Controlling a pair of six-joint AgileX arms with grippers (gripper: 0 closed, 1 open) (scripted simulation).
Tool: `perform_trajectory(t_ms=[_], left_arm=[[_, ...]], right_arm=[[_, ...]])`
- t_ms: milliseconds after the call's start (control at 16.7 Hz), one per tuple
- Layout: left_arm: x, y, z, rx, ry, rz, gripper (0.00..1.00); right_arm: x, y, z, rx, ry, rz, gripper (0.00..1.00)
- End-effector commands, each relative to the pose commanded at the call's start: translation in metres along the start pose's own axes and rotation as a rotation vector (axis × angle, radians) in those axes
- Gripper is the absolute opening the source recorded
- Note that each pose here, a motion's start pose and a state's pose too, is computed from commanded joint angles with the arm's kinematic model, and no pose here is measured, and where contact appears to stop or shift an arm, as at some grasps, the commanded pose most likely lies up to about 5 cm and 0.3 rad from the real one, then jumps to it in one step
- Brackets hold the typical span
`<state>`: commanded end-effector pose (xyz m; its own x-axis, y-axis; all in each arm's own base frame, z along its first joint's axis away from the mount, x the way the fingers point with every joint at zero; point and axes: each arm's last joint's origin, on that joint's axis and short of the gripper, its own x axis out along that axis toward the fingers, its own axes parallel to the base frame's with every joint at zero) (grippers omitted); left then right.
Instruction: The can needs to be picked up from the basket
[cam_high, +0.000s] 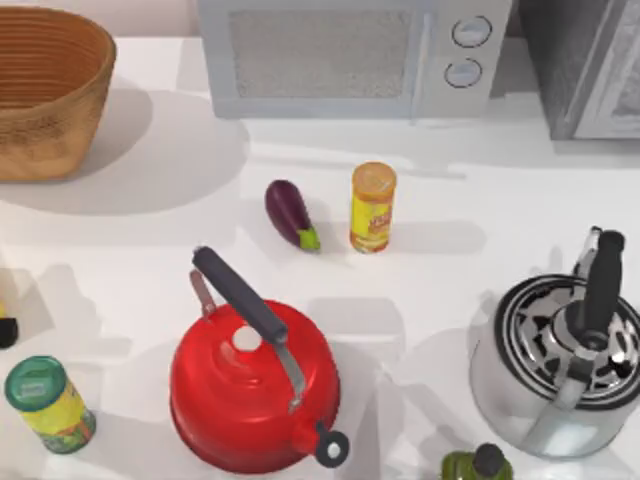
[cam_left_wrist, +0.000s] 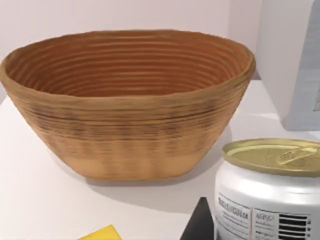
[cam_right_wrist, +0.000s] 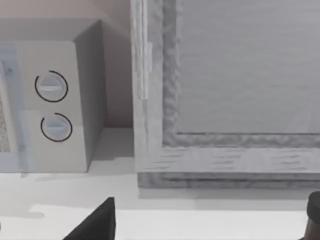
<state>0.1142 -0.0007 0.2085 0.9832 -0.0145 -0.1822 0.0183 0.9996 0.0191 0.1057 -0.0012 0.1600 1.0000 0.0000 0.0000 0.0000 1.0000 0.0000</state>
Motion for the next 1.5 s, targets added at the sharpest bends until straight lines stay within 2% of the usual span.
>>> perform_trajectory(t_ms=[180,360,720,900,1080,1260,1380,1500], left_arm=[[-0.001,-0.001,-0.033,-0.013,-0.118,0.012,0.00],[0.000,-0.002,-0.048,-0.020,-0.178,0.016,0.00],[0.001,-0.001,-0.050,-0.019,-0.177,0.018,0.00],[-0.002,-0.001,-0.032,-0.004,-0.217,-0.022,0.00],[-0.002,-0.002,0.006,0.038,-0.296,-0.132,0.00],[0.011,-0.004,0.053,0.101,-0.368,-0.301,0.00],[0.035,-0.005,0.080,0.146,-0.391,-0.440,0.00],[0.072,-0.007,0.097,0.181,-0.387,-0.593,0.00]], right_arm=[[0.000,0.000,0.000,0.000,0.000,0.000,1.00],[0.000,0.000,0.000,0.000,0.000,0.000,1.00],[0.000,0.000,0.000,0.000,0.000,0.000,1.00],[0.000,0.000,0.000,0.000,0.000,0.000,1.00],[0.000,0.000,0.000,0.000,0.000,0.000,1.00],[0.000,0.000,0.000,0.000,0.000,0.000,1.00],[0.000,0.000,0.000,0.000,0.000,0.000,1.00],[0.000,0.000,0.000,0.000,0.000,0.000,1.00]])
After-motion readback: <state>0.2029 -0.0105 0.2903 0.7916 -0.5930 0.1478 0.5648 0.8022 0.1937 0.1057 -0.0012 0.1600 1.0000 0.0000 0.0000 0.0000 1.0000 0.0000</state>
